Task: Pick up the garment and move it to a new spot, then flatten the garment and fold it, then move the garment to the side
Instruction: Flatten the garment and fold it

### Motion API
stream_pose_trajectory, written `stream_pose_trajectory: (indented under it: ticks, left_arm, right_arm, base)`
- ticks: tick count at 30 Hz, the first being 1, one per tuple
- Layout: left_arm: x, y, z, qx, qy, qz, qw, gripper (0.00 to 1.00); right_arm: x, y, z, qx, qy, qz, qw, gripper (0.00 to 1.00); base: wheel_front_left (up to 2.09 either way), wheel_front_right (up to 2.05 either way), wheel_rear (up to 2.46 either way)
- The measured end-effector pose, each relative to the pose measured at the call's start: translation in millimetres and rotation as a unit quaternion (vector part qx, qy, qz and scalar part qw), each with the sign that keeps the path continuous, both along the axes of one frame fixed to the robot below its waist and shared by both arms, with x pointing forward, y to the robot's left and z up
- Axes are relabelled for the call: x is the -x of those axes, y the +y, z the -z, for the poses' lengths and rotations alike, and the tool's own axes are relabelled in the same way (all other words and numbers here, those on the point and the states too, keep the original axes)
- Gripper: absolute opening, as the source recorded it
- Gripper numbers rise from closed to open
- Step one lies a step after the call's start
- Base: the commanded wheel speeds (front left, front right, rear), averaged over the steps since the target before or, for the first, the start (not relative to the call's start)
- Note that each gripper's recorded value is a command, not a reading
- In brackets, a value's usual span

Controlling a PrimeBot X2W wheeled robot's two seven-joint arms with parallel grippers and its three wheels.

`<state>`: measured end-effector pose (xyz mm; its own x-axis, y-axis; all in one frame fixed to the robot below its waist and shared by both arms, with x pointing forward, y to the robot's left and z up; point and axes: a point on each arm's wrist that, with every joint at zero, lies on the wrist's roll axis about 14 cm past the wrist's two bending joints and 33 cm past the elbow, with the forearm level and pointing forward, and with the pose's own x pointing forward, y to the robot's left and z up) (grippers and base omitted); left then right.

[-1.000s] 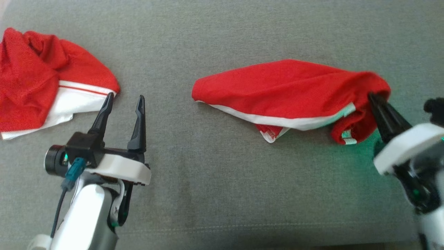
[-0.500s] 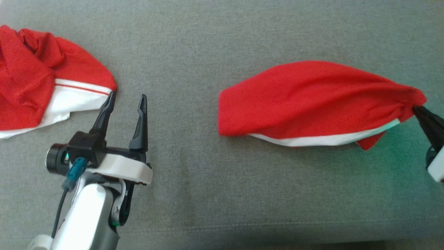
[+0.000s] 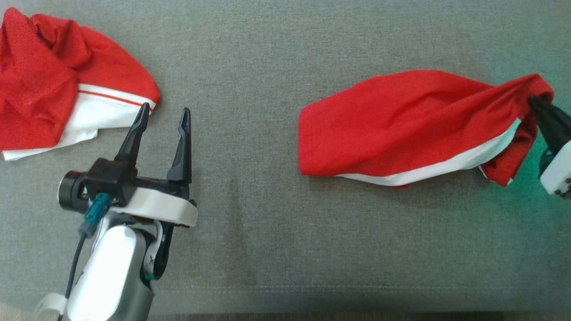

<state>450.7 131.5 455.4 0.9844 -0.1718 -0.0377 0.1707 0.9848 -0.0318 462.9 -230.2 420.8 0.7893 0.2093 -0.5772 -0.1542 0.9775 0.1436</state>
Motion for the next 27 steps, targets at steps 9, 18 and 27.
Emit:
stream_pose_trajectory:
  ticks: [9,18,27]
  left_arm:
    - [0,-6,-8,0.003,-0.011,0.007,1.000,1.00]
    - [1,-9,-24,0.006,-0.030,0.008,0.999,1.00]
    - [18,-8,-31,0.005,-0.034,0.007,0.999,1.00]
  right_arm:
    - [12,-21,4,0.000,-0.038,0.048,0.998,1.00]
    - [36,-32,-40,0.017,-0.174,0.098,0.980,1.00]
    - [37,36,-100,0.004,-0.303,0.057,0.951,1.00]
  base:
    - [0.00,0.00,0.00]
    - [0.00,0.00,0.00]
    - [0.00,0.00,0.00]
